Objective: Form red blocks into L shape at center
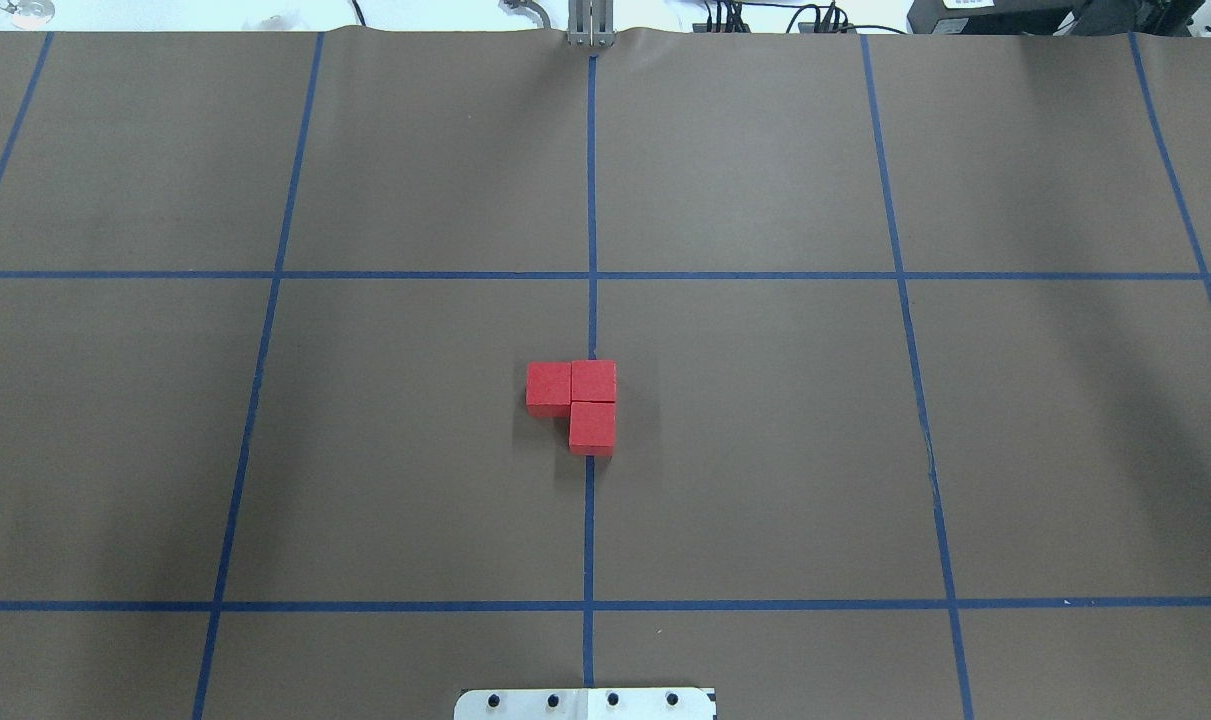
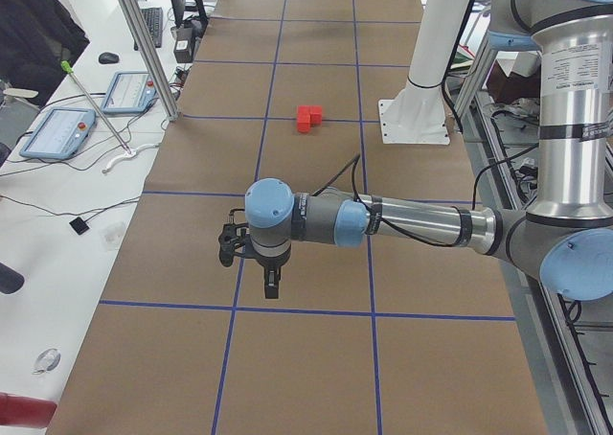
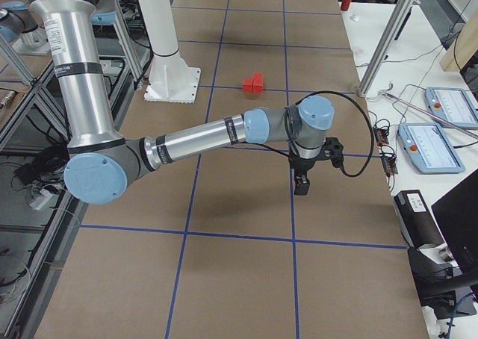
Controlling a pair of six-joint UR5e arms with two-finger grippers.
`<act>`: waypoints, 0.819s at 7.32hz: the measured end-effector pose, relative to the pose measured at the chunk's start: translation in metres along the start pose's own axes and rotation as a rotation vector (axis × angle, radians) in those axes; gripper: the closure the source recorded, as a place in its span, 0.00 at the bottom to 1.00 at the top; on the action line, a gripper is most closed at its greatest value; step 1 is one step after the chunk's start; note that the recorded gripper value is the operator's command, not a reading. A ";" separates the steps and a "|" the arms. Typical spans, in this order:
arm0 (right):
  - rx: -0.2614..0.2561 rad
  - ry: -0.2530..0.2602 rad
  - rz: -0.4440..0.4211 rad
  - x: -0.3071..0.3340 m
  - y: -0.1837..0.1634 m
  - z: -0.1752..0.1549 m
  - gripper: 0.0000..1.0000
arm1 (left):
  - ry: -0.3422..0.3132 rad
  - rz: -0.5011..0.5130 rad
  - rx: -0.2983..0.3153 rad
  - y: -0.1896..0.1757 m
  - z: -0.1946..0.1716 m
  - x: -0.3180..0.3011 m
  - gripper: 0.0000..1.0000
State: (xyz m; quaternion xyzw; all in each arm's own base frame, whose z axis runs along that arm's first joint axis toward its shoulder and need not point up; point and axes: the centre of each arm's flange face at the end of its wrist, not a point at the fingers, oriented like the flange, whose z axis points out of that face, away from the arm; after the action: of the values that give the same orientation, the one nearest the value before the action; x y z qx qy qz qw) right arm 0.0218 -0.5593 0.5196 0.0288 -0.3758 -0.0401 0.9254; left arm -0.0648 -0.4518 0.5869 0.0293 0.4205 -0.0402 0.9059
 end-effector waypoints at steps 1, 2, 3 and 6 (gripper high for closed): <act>-0.003 0.002 0.005 0.002 0.001 0.002 0.00 | 0.008 -0.005 0.001 0.002 -0.002 0.004 0.00; -0.005 0.004 0.006 0.005 0.003 0.004 0.00 | 0.011 -0.007 0.002 0.002 -0.003 0.006 0.00; -0.008 0.005 0.009 0.007 0.005 0.007 0.00 | 0.010 -0.009 0.001 0.003 -0.003 0.005 0.00; -0.028 0.006 0.028 0.017 0.013 0.017 0.00 | 0.004 -0.002 0.007 0.003 -0.005 0.007 0.00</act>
State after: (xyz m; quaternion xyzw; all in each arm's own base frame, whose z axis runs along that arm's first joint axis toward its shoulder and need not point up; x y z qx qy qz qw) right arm 0.0226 -0.5482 0.5449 0.0106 -0.3729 -0.0325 0.9272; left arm -0.0637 -0.4486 0.5785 0.0319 0.4222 -0.0424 0.9049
